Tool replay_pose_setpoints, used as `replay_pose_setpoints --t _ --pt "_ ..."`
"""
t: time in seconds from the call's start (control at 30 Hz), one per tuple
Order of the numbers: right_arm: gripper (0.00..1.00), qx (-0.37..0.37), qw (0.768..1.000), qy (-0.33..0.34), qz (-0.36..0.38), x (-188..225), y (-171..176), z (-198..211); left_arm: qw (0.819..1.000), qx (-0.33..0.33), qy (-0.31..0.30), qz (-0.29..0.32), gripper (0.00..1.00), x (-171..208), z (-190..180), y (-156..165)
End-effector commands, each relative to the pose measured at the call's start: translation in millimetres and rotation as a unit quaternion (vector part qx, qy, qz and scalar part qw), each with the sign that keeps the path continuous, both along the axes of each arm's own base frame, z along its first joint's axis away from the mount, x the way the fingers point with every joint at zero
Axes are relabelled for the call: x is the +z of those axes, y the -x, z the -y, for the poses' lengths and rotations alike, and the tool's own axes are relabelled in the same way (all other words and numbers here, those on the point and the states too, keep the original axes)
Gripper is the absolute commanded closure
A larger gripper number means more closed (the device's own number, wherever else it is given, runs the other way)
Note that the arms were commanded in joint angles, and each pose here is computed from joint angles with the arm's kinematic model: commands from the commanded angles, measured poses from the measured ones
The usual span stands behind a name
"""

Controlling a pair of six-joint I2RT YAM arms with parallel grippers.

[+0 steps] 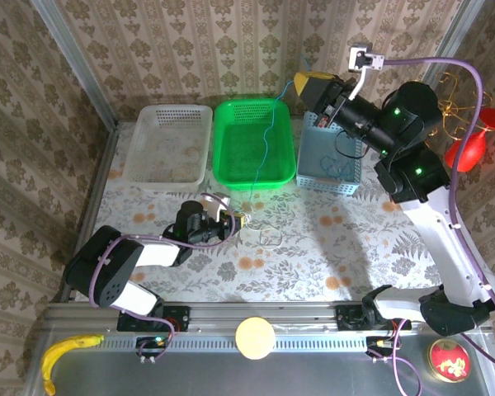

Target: Untangle the cables

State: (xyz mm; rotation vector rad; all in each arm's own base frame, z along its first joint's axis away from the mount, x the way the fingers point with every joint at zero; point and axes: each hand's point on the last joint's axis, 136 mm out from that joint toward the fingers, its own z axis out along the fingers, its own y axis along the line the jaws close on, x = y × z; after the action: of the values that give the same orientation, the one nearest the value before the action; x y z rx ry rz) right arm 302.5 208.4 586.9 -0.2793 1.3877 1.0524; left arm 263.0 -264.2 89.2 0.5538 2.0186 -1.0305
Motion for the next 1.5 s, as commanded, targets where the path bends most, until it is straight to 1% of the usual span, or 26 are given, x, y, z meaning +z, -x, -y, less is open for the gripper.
replay_pose_setpoints --t 0.0,0.17,0.3,0.43,0.57,0.6,0.73,0.87,0.9,0.97,1.17,1.33,1.47 --pt "1.00 -0.017 1.000 -0.001 0.017 15 2 10 1.000 0.001 0.005 -0.006 0.76 -3 -3 2" --pt "1.00 -0.025 0.999 0.000 0.028 29 2 16 1.000 0.002 0.002 -0.014 0.68 -8 -5 2" --pt "1.00 -0.033 0.999 -0.003 0.035 39 2 23 1.000 0.003 0.001 -0.022 0.67 -12 -6 2" --pt "1.00 -0.036 0.999 -0.005 0.039 45 2 27 1.000 0.002 0.003 -0.028 0.76 -15 -6 2" --pt "1.00 -0.037 0.998 -0.008 0.041 49 2 30 0.999 0.010 0.003 -0.034 0.99 -18 -8 -1" --pt "1.00 -0.035 0.999 -0.008 0.041 50 2 30 0.999 0.013 0.004 -0.035 1.00 -18 -9 -2" --pt "1.00 -0.027 0.999 -0.008 0.038 49 3 29 0.999 0.010 0.014 -0.031 1.00 -14 -8 -1" --pt "1.00 -0.014 0.999 -0.007 0.031 44 3 25 0.999 -0.003 0.027 -0.021 0.68 -2 -4 0" --pt "1.00 -0.011 0.999 -0.008 0.030 43 3 24 0.999 -0.007 0.029 -0.017 0.62 1 -3 1" --pt "1.00 -0.003 1.000 -0.010 0.028 42 5 22 0.999 -0.018 0.032 -0.009 0.55 9 0 3" --pt "1.00 0.019 0.999 -0.019 0.025 42 9 18 0.998 -0.061 0.019 0.021 0.42 34 17 11" --pt "1.00 0.039 0.999 -0.030 0.022 44 13 12 0.994 -0.092 0.014 0.059 0.36 62 36 13" --pt "1.00 0.058 0.998 -0.031 0.018 41 17 3 0.988 -0.127 0.006 0.088 0.34 85 55 16"
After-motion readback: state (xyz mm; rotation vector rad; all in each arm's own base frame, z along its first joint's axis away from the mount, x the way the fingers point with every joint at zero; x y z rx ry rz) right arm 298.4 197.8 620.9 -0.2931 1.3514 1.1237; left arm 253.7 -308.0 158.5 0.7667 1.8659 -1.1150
